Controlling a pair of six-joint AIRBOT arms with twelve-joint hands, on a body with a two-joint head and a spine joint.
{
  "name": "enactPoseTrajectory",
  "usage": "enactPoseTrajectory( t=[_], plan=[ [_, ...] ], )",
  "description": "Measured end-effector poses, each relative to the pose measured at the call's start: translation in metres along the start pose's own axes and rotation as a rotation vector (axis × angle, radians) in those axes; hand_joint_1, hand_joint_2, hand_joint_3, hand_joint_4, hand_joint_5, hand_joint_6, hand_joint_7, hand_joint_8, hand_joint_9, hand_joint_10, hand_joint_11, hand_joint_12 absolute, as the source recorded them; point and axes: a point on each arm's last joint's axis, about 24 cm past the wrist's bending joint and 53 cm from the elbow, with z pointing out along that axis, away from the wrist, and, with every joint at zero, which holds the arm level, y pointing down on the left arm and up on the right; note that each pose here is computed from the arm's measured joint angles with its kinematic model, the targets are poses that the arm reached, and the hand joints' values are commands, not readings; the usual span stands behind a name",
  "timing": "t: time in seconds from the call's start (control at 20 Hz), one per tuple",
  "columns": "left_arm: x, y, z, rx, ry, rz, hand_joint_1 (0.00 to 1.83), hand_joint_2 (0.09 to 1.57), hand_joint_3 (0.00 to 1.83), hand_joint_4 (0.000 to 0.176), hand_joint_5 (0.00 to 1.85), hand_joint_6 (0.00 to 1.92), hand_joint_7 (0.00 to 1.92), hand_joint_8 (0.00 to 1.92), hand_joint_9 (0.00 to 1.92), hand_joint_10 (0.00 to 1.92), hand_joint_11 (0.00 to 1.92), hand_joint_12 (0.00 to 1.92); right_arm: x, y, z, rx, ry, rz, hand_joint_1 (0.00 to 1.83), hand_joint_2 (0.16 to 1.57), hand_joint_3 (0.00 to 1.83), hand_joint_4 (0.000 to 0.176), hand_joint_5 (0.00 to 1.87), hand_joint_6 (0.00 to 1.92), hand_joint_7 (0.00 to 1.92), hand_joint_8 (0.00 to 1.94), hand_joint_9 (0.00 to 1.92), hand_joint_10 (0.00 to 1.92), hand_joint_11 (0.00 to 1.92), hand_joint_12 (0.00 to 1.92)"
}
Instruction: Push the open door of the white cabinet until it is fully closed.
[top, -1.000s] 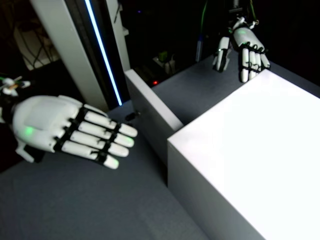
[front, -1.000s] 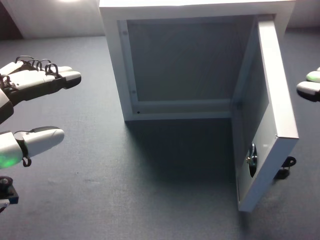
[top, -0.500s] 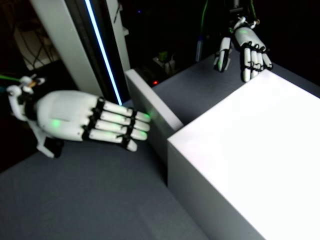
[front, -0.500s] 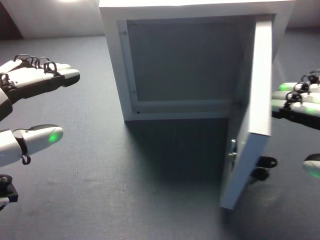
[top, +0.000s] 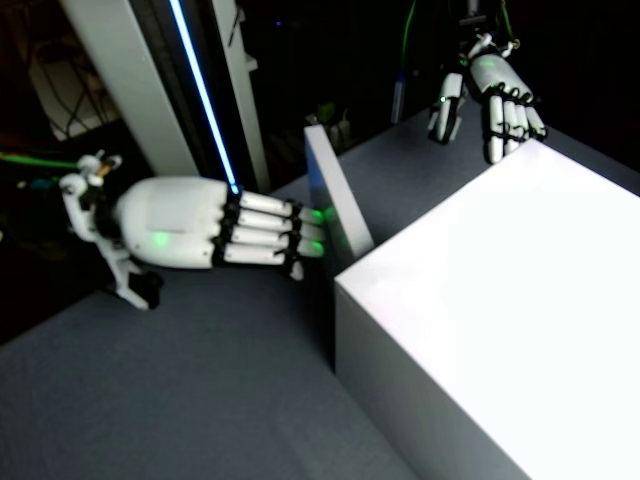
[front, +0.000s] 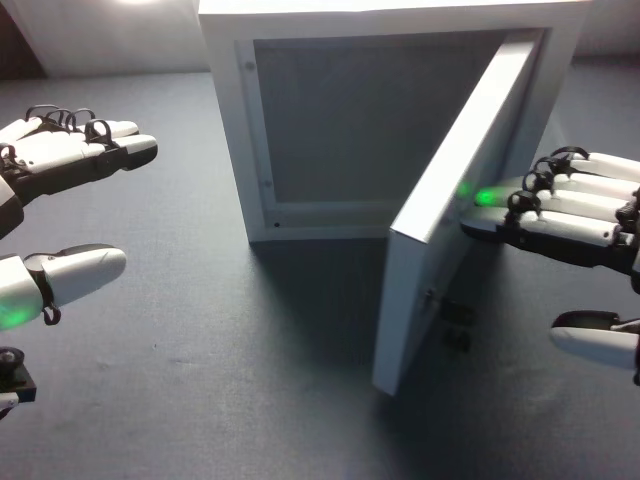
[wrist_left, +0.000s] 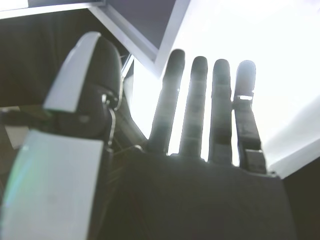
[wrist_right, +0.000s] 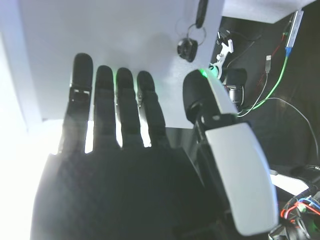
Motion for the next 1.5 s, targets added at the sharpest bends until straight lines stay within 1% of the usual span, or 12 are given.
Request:
enactPoseTrajectory(
  t=[0.1,0.2,0.35,0.45,0.5,0.55,0.7,0.85,0.95,1.1,1.3,1.5],
  plan=[
    [-0.001,0.001,0.000,-0.002,-0.004,-0.001,0.39,1.36,0.00,0.000,0.30,0.00,0.21,0.00,0.20,0.00,0.00,0.83,0.002,0.004,0.006,-0.024,0.004,0.000,0.35,1.45,0.00,0.000,0.16,0.01,0.13,0.01,0.00,0.33,0.00,0.93],
    [-0.003,0.001,-0.001,-0.003,-0.011,-0.002,0.41,1.36,0.00,0.000,0.31,0.00,0.21,0.00,0.21,0.00,0.00,0.84,0.006,0.009,0.014,-0.048,0.016,0.009,0.48,1.42,0.00,0.000,0.19,0.03,0.19,0.01,0.03,0.40,0.00,1.26],
    [-0.004,0.001,-0.002,-0.004,-0.016,-0.002,0.45,1.35,0.00,0.000,0.31,0.00,0.21,0.00,0.21,0.00,0.00,0.78,0.015,0.011,0.023,-0.066,0.036,0.014,0.40,1.42,0.00,0.000,0.17,0.01,0.18,0.00,0.00,0.42,0.00,1.25],
    [-0.004,0.002,-0.003,-0.006,-0.017,-0.002,0.44,1.35,0.00,0.000,0.31,0.00,0.21,0.00,0.21,0.00,0.00,0.79,0.016,0.013,0.030,-0.082,0.032,0.015,0.30,1.44,0.00,0.000,0.12,0.00,0.11,0.00,0.00,0.30,0.00,0.98],
    [-0.004,0.002,-0.003,-0.005,-0.018,-0.003,0.42,1.35,0.00,0.000,0.30,0.00,0.20,0.00,0.21,0.00,0.00,0.80,0.015,0.013,0.034,-0.087,0.028,0.019,0.33,1.44,0.00,0.000,0.12,0.01,0.11,0.01,0.00,0.29,0.00,0.94],
    [-0.004,0.001,-0.003,-0.003,-0.018,-0.002,0.42,1.35,0.00,0.000,0.29,0.00,0.20,0.00,0.21,0.00,0.00,0.75,0.016,0.014,0.038,-0.094,0.026,0.024,0.37,1.42,0.00,0.000,0.15,0.01,0.14,0.01,0.00,0.36,0.00,1.01],
    [-0.005,0.001,-0.003,-0.001,-0.022,-0.003,0.45,1.35,0.00,0.000,0.31,0.00,0.21,0.00,0.22,0.01,0.00,0.85,0.021,0.017,0.052,-0.111,0.033,0.019,0.49,1.38,0.00,0.000,0.19,0.02,0.19,0.01,0.05,0.39,0.00,1.06],
    [-0.006,0.004,-0.004,-0.012,-0.026,-0.004,0.42,1.35,0.00,0.000,0.31,0.00,0.21,0.00,0.21,0.00,0.00,0.80,0.027,0.012,0.059,-0.101,0.049,0.020,0.42,1.39,0.00,0.000,0.18,0.01,0.19,0.00,0.06,0.37,0.00,1.17],
    [-0.007,0.004,-0.004,-0.012,-0.027,-0.004,0.41,1.35,0.00,0.000,0.32,0.00,0.24,0.00,0.23,0.01,0.00,0.90,0.028,0.011,0.064,-0.101,0.051,0.016,0.50,1.38,0.00,0.000,0.15,0.01,0.17,0.00,0.03,0.29,0.00,0.92],
    [-0.005,0.005,-0.006,-0.016,-0.024,-0.004,0.42,1.34,0.00,0.000,0.32,0.00,0.24,0.00,0.22,0.00,0.00,0.95,0.026,0.012,0.075,-0.108,0.040,0.019,0.70,1.30,0.00,0.000,0.20,0.00,0.20,0.00,0.15,0.12,0.00,0.84],
    [-0.007,0.005,-0.006,-0.017,-0.030,-0.004,0.41,1.35,0.00,0.000,0.33,0.00,0.24,0.00,0.22,0.00,0.00,0.90,0.023,0.011,0.086,-0.103,0.034,0.000,0.43,1.35,0.00,0.000,0.03,0.00,0.04,0.00,0.07,0.02,0.00,0.44],
    [-0.006,0.006,-0.006,-0.016,-0.031,-0.008,0.40,1.36,0.00,0.000,0.35,0.00,0.26,0.00,0.24,0.01,0.00,0.93,0.022,0.005,0.092,-0.075,0.030,-0.022,0.20,1.35,0.00,0.000,0.00,0.00,0.00,0.00,0.00,0.00,0.00,0.02]
  ],
)
